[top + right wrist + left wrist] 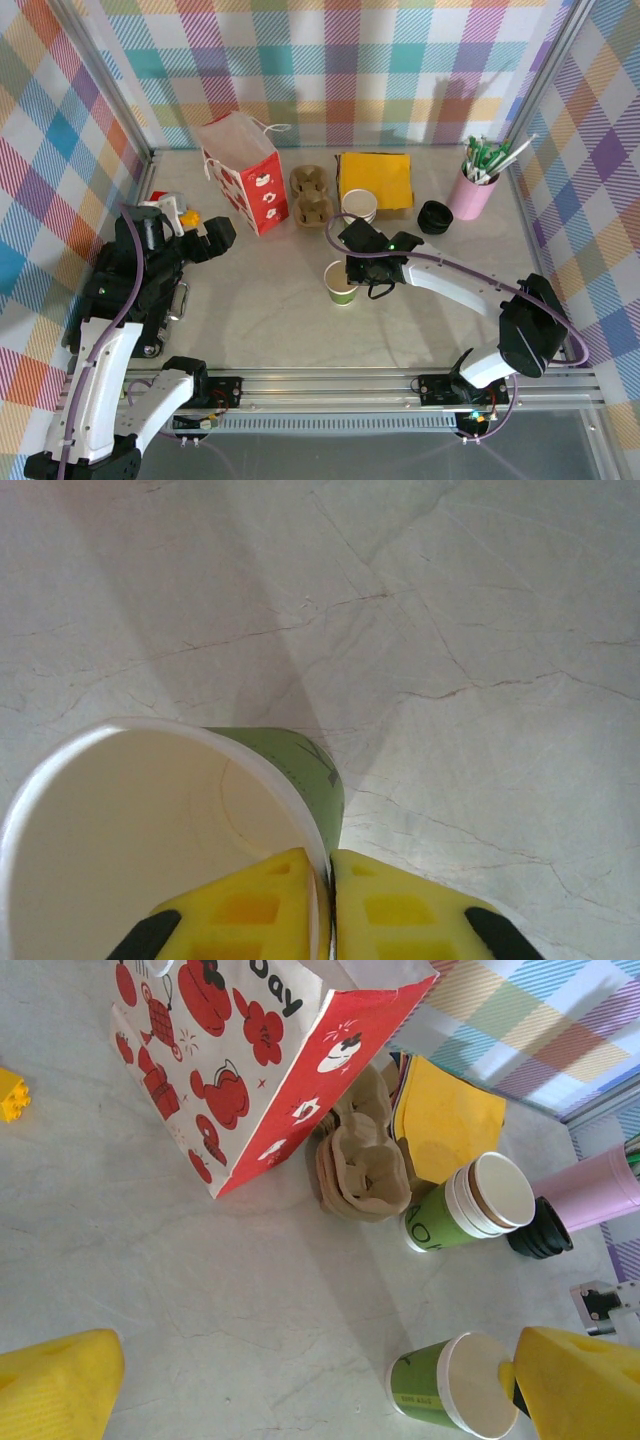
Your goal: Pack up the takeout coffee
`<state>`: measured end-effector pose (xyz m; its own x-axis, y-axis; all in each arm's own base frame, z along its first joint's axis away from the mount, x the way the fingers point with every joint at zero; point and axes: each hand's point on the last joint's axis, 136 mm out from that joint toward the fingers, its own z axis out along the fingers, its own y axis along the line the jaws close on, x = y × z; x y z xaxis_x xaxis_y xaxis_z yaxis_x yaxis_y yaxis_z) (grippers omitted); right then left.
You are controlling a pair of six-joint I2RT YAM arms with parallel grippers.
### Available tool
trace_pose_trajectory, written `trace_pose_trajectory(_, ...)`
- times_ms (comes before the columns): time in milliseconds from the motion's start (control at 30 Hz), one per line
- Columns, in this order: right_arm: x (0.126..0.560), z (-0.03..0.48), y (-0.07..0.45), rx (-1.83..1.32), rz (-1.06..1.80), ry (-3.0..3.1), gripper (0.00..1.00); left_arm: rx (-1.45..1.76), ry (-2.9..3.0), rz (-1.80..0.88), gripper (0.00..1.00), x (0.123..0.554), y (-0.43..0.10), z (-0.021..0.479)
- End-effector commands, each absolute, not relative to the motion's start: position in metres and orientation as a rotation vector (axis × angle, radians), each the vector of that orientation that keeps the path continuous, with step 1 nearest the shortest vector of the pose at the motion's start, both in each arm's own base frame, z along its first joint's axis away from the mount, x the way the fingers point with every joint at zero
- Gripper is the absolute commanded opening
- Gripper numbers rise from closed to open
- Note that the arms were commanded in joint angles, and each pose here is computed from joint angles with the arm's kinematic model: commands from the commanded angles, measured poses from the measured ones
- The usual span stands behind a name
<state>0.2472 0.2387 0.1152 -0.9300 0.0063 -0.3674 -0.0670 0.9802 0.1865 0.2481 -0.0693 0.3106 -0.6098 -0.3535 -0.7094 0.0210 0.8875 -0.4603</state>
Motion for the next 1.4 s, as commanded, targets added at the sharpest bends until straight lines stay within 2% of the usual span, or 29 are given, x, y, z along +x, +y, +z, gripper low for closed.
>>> trace_pose_trajectory(0,0.246,0.112,0.237,-0.053,0.242,2.758,0.19,-0.231,2.180,-0.521,1.00,0.246,-0.068,0.312)
trace_pose_trajectory(67,0.246,0.118,0.235,-0.057,0.233,2.752,0.25,-0.227,2.178,-0.522,1.00,0.245,-0.068,0.313)
trace_pose_trajectory(133,0.248,0.132,0.231,-0.060,0.220,2.728,0.35,-0.226,2.174,-0.524,1.00,0.245,-0.068,0.315)
trace_pose_trajectory(233,0.252,0.157,0.219,-0.061,0.173,2.677,0.39,-0.222,2.168,-0.521,1.00,0.244,-0.068,0.318)
trace_pose_trajectory(400,0.271,0.201,0.178,-0.006,0.079,2.583,0.40,-0.217,2.161,-0.519,1.00,0.241,-0.067,0.321)
trace_pose_trajectory(567,0.307,0.214,0.125,0.116,0.009,2.543,0.40,-0.208,2.149,-0.533,1.00,0.240,-0.069,0.325)
trace_pose_trajectory(767,0.358,0.199,0.090,0.164,-0.090,2.558,0.40,-0.176,2.128,-0.572,1.00,0.237,-0.074,0.332)
trace_pose_trajectory(967,0.399,0.162,0.076,0.152,-0.173,2.634,0.42,-0.146,2.112,-0.603,1.00,0.235,-0.079,0.336)
trace_pose_trajectory(1367,0.438,0.117,0.057,0.112,-0.254,2.737,0.54,-0.117,2.111,-0.608,1.00,0.230,-0.081,0.336)
